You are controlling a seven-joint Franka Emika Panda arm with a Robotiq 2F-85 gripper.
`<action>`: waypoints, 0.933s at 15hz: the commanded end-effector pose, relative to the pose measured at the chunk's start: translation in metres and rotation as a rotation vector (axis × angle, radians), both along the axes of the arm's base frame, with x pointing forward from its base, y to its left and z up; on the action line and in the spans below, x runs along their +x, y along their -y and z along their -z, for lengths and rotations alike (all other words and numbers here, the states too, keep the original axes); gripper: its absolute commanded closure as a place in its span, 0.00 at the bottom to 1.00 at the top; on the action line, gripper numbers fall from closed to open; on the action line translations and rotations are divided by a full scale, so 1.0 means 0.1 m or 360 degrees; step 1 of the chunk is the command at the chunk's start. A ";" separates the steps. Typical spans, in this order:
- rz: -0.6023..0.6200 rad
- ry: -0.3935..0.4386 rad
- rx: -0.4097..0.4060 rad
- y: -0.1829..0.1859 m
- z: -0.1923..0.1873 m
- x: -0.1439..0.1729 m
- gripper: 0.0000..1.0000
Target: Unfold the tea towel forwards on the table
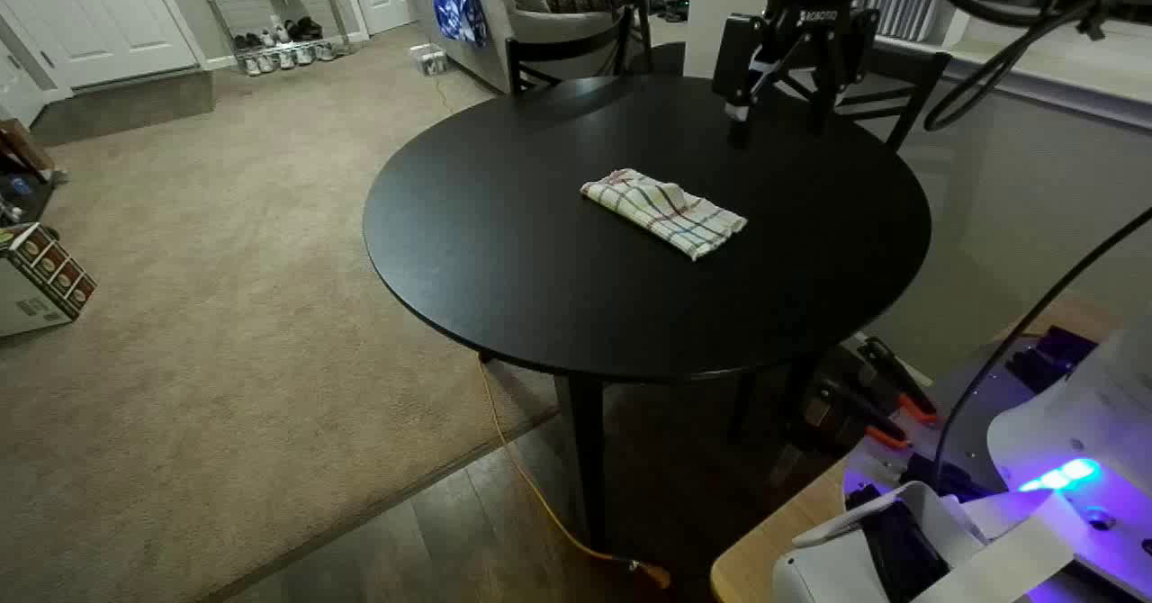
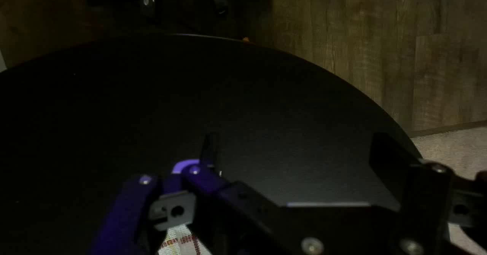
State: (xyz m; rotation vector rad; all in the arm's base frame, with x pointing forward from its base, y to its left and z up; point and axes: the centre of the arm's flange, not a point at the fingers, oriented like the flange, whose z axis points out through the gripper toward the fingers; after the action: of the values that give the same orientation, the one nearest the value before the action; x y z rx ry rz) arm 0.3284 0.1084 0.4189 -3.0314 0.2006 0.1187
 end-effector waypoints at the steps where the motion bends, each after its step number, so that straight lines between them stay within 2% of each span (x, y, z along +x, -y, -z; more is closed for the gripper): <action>1: 0.0000 0.0000 0.0000 0.00 0.00 0.00 0.00; 7: 0.0004 0.0004 0.0002 -0.01 0.05 0.06 0.00; 10: 0.0031 0.0098 0.0030 0.03 0.24 0.42 0.00; 14: 0.0047 0.0324 0.0066 0.13 0.52 0.95 0.00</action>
State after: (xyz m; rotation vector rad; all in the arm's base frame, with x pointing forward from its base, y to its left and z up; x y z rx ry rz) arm 0.3755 0.1008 0.3937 -2.9909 0.2515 -0.1133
